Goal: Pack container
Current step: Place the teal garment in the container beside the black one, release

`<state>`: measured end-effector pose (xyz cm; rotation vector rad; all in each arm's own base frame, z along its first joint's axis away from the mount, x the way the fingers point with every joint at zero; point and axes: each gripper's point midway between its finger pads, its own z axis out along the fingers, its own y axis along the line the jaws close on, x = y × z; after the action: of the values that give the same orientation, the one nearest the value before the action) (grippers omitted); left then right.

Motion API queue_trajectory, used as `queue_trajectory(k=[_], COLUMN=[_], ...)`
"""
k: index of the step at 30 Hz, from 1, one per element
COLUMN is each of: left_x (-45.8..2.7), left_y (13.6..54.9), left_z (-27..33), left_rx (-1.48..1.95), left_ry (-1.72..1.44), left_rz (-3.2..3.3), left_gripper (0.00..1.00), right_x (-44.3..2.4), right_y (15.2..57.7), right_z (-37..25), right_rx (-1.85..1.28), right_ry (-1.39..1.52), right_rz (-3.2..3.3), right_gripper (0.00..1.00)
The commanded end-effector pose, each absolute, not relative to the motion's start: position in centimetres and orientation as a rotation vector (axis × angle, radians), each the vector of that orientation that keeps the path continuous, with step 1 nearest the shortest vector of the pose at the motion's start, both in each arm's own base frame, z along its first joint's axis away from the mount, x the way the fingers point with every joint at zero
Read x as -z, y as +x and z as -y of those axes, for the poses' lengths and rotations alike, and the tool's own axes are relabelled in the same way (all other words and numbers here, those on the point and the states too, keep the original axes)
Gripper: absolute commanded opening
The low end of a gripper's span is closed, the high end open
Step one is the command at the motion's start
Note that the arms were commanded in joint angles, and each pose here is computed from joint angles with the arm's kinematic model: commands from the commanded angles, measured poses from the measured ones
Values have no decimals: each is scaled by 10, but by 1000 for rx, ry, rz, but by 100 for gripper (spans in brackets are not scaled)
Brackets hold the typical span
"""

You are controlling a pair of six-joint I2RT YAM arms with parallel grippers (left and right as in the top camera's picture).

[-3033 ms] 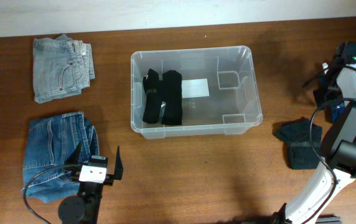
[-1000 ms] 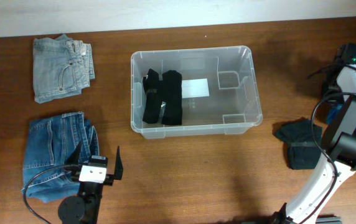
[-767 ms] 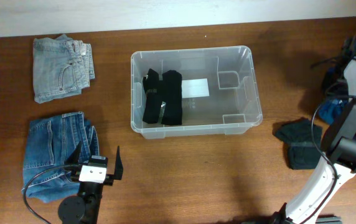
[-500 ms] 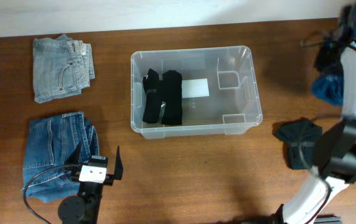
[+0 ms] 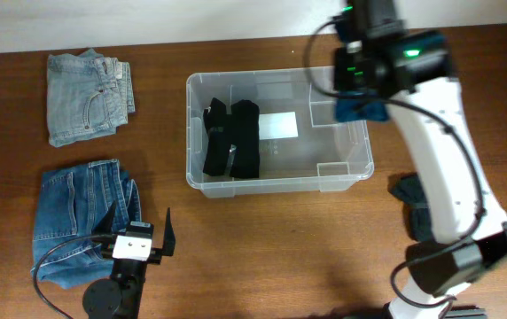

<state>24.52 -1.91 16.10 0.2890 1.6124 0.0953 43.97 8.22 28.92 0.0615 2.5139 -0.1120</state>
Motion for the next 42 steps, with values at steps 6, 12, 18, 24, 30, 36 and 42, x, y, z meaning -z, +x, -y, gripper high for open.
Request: queue_trajectory(k=[6,12,18,24,30,36,42], left_x=[-159,-159,-159,-159,-159,-160,-159], left_y=[245,245,245,245,245,245,245], left_z=[17,17,17,17,17,17,17], left_rx=[-116,-116,-116,-116,-116,-116,-116], left_ry=[293,293,293,293,293,293,293], left_rz=[-1612,-1612,-1612,-1612,-1612,-1611,-1612], left_gripper=[99,99,100,99,99,99,100], right_x=[-214,-157,-120,-102,-98,-95,-95], right_y=[462,467,467,462,453,437,434], right_z=[-160,-172,-180,-195,-199,-191,-194], right_rx=[70,62,93,86,105,157,157], right_ry=[59,67,64,18,-8,-19,-30], right_rz=[-2615,-2741,-2807,-2844,-2871,-2933,-2943], right_gripper=[21,21,21,22,23,23,23])
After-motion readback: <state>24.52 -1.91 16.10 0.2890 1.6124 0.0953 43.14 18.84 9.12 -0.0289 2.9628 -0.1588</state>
